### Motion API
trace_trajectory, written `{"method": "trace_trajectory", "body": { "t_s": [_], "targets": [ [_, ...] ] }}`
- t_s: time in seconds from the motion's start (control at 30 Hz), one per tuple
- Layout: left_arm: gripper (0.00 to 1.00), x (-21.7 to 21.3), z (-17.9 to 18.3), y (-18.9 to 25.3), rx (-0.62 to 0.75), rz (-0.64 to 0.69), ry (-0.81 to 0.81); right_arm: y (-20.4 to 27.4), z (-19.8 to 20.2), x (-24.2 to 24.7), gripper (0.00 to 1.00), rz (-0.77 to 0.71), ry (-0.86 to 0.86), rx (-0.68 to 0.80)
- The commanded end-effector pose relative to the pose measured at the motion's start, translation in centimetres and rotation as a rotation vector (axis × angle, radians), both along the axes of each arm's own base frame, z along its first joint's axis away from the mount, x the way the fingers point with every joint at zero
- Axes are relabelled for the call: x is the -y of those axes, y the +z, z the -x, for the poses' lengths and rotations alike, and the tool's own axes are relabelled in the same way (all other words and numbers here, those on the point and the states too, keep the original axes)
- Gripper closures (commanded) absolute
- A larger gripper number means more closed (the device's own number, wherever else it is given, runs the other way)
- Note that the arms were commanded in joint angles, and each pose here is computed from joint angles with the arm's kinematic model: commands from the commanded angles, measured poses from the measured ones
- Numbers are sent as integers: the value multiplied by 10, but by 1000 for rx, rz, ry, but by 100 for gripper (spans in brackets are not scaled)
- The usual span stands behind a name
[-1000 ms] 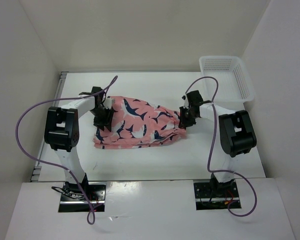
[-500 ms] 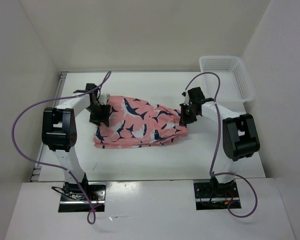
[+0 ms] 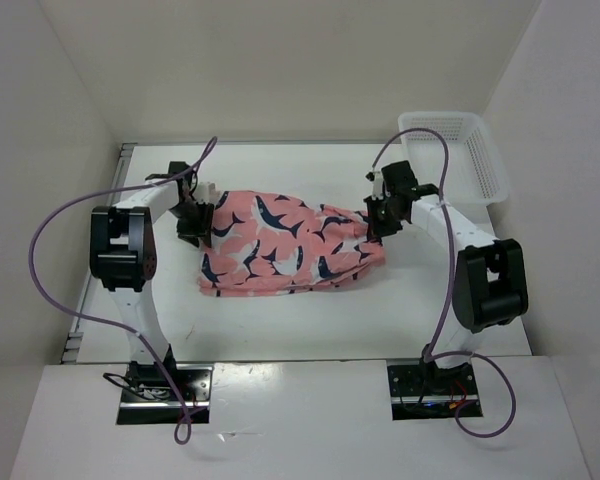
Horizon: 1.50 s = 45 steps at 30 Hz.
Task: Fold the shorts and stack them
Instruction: Fold the shorts
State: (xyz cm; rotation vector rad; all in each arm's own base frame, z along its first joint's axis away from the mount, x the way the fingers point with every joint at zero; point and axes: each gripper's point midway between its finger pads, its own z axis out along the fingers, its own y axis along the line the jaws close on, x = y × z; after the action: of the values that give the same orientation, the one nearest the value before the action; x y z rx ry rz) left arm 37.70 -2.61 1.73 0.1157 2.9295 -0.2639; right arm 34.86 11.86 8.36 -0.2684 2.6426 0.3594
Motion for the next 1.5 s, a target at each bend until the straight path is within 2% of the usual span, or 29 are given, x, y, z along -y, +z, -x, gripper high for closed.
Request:
{"method": "trace_trajectory", "body": {
  "t_s": [0.0, 0.13, 0.27, 0.4, 0.5, 0.73, 0.87, 1.1, 1.13, 1.17, 1.2, 1.3, 1.47],
  "targets": [
    [54, 26, -4, -25, -41, 89, -48, 48, -29, 20, 100, 53, -10, 116],
    [78, 77, -6, -21, -49, 179, -155, 70, -43, 35, 100, 132, -21, 115],
    [84, 121, -5, -22, -55, 244, -248, 101, -52, 50, 100, 223, -34, 118],
    [90, 150, -18, -20, -33, 291, -303, 123, -57, 27, 100, 275, -2, 151],
    [90, 170, -31, -5, 11, 342, -342, 115, -54, 4, 100, 288, 23, 119],
    [90, 198, -40, 0, 57, 361, -403, 110, -41, -112, 100, 207, 162, 124],
    [90, 202, -40, -4, 57, 362, -412, 106, -42, -166, 100, 149, 203, 131],
    [90, 201, -45, -5, 80, 345, -411, 83, -28, -224, 100, 92, 265, 94],
    [90, 200, -46, -5, 81, 336, -409, 86, -29, -232, 97, 79, 275, 112],
    [90, 198, -47, -6, 83, 327, -406, 82, -31, -235, 88, 79, 275, 113],
    [90, 198, -47, -6, 83, 327, -406, 82, -30, -240, 65, 76, 283, 117],
    [86, 188, -50, -5, 87, 317, -384, 97, -38, -252, 39, 36, 334, 173],
    [79, 157, -55, -8, 73, 266, -319, 152, -34, -263, 31, -78, 414, 303]
  ]
}}
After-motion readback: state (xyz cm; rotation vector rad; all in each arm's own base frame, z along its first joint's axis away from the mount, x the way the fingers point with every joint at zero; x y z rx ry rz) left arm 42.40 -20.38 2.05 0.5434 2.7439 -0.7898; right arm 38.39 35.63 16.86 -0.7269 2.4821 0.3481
